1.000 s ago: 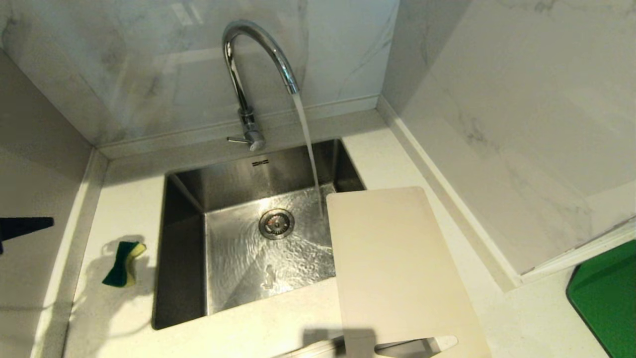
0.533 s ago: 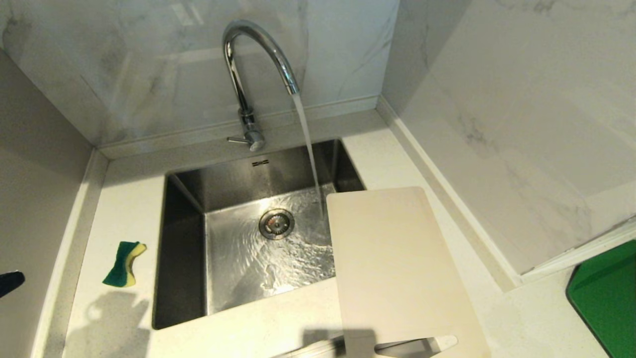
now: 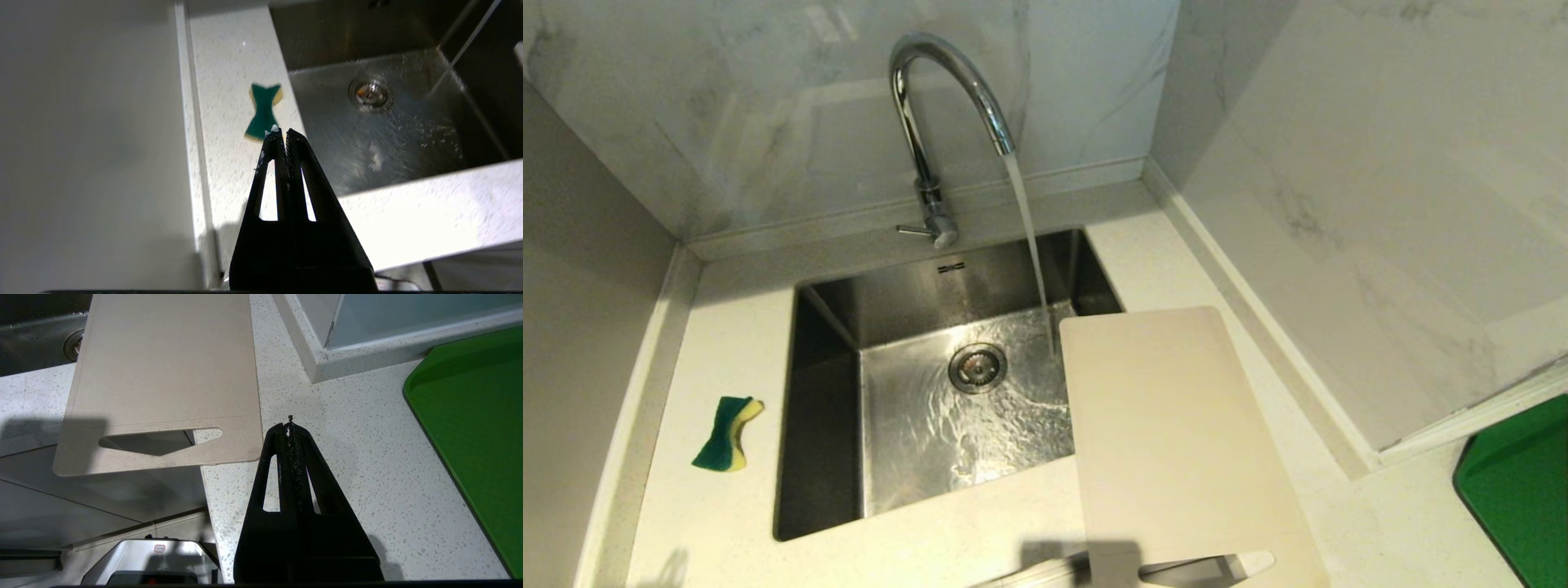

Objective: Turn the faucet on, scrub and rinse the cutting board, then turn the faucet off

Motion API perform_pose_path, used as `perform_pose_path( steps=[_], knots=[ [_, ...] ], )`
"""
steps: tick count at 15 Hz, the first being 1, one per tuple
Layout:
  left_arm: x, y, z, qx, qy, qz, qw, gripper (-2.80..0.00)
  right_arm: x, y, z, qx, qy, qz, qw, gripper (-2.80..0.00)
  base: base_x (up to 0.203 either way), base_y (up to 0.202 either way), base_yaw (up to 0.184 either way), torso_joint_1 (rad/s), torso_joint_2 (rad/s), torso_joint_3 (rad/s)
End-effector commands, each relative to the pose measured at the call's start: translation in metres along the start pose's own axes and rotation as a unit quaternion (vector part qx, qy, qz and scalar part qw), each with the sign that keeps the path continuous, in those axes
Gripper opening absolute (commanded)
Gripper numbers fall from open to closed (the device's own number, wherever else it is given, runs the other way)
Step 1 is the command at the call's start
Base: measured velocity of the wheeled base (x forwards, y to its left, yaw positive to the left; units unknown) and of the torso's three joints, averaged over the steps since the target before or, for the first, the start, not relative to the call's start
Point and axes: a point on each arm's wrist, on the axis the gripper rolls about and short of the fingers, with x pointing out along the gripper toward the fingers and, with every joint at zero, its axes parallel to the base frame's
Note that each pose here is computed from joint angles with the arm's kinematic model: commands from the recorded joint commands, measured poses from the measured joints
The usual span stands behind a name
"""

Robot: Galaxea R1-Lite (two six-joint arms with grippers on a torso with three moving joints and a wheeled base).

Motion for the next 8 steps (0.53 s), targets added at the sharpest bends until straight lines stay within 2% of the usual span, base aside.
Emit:
perform_pose_path(
  steps=[1,3,5,6,8],
  knots=[
    [-0.014,0.003,-0.021,0.008,-0.024,0.002,0.9997,-2.8,0.0,0.0,0.0,0.0,0.0,0.0,1.0,-2.8,0.0,0.0,0.0,0.0,0.0,0.0],
    [-0.025,0.005,-0.036,0.04,-0.055,0.009,0.9977,-2.8,0.0,0.0,0.0,-0.001,0.001,0.0,1.0,-2.8,0.0,0.0,0.0,0.0,0.0,0.0],
    [-0.029,0.006,-0.061,0.073,-0.058,0.013,0.9956,-2.8,0.0,0.0,0.0,0.0,0.0,0.0,1.0,-2.8,0.0,0.0,0.0,0.0,0.0,0.0],
    [-0.027,0.006,-0.067,0.075,-0.047,0.011,0.996,-2.8,0.0,0.0,0.0,0.0,0.001,0.0,1.0,-2.8,0.0,0.0,0.0,0.0,0.0,0.0],
    [-0.027,0.005,-0.068,0.072,-0.048,-0.01,0.9962,-2.8,0.0,0.0,0.0,0.0,0.001,0.0,1.0,-2.8,0.0,0.0,0.0,0.0,0.0,0.0]
  ],
)
